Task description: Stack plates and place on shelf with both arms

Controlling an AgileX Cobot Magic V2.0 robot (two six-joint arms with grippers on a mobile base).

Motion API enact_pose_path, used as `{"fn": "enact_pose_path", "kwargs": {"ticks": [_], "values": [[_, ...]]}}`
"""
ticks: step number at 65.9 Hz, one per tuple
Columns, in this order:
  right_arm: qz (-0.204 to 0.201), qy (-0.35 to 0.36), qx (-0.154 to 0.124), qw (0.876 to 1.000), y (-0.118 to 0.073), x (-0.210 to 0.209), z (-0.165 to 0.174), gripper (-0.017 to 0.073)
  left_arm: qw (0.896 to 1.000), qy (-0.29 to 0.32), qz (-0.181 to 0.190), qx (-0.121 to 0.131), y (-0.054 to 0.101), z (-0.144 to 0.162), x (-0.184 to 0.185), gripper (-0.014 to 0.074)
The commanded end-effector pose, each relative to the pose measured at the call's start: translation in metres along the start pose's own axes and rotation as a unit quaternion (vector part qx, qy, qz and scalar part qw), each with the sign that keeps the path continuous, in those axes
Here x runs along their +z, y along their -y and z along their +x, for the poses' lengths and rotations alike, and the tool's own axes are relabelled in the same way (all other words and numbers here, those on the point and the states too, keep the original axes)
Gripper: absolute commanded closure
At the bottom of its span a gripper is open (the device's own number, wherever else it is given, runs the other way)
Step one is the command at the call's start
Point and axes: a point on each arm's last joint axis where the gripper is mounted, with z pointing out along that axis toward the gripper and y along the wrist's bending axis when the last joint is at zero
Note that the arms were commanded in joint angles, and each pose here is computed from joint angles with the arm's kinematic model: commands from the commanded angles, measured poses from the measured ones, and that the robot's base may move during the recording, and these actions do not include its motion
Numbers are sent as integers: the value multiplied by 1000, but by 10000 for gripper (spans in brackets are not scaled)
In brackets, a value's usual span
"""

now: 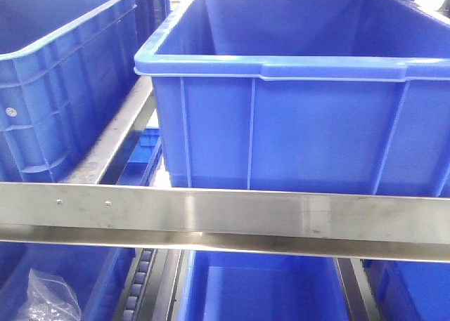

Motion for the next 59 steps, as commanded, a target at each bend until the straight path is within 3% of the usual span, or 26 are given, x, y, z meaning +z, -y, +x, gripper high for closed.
{"fn": "enact_pose_path", "kwargs": {"ticks": [1,59], "values": [[-7,61,-10,998,-1,-2,-9,504,998,56,12,-4,3,-17,-4,505],[-9,72,-20,997,-2,-2,-11,504,998,56,12,-4,3,-17,-4,505]]}}
